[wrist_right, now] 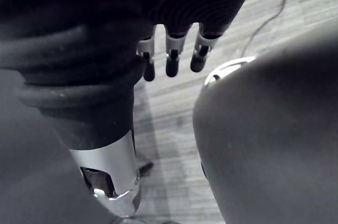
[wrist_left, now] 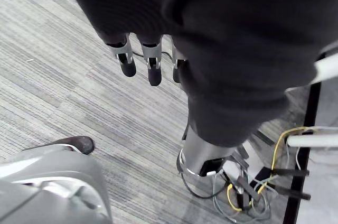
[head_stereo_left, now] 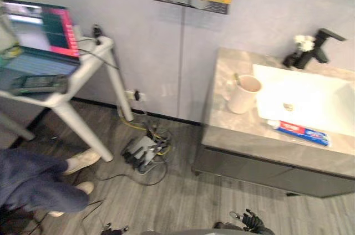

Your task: Organize washtable

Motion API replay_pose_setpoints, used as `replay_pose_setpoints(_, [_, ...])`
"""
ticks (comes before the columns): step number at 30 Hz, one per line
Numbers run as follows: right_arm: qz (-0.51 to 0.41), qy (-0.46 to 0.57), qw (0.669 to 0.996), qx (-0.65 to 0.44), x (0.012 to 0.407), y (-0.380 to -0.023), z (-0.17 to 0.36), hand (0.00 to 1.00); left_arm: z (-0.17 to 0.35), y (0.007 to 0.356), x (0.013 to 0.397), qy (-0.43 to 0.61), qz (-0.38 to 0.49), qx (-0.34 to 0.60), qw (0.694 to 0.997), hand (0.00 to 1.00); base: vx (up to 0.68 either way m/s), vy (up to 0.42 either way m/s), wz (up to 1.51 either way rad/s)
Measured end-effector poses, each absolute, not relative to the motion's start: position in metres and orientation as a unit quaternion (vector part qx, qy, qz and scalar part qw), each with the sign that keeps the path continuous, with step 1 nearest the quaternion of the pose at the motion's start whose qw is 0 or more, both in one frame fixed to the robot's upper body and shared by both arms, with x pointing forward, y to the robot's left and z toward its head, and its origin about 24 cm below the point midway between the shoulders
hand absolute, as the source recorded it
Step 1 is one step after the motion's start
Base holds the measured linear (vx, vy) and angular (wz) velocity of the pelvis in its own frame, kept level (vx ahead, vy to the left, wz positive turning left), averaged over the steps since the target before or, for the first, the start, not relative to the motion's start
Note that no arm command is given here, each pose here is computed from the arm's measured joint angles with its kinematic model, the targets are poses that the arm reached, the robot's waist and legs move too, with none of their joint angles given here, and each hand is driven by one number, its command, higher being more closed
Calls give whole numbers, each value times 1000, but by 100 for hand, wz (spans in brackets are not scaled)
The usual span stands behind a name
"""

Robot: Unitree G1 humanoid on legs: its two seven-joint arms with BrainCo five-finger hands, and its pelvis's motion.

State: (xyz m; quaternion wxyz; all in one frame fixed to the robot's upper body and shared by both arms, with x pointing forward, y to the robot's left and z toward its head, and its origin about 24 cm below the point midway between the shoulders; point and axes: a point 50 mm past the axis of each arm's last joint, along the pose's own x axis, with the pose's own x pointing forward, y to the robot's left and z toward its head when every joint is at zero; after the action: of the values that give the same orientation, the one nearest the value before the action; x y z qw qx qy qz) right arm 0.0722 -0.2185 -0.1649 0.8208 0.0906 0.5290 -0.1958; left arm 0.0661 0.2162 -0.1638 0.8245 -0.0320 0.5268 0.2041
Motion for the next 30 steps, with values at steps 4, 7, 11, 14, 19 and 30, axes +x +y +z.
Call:
replay_pose_setpoints(4, [-239, 572, 779, 89, 32, -239, -168, 0, -165, 210, 65, 524, 200, -39, 827, 0, 45, 11, -46])
replay_pose_setpoints(7, [-269, 580, 759, 120, 14, -232, -170, 0, -166, 217, 49, 532, 230, -54, 813, 0, 21, 79, -87])
replay_pose_setpoints(11, [-294, 579, 745, 153, 4, -223, -172, 0, -163, 226, 49, 520, 266, -73, 808, 0, -25, 62, -66])
replay_pose_setpoints(14, [-343, 562, 734, 166, -5, -237, -168, 0, -158, 239, 59, 499, 291, -83, 812, 0, -21, 9, -59])
replay_pose_setpoints(19, [-382, 546, 730, 154, -14, -262, -160, 0, -142, 239, 106, 433, 239, -54, 868, 0, -10, -32, -25])
replay_pose_setpoints(30, [-398, 542, 710, 209, -17, -231, -168, 0, -164, 196, 51, 507, 234, -94, 824, 0, 1, -16, 9])
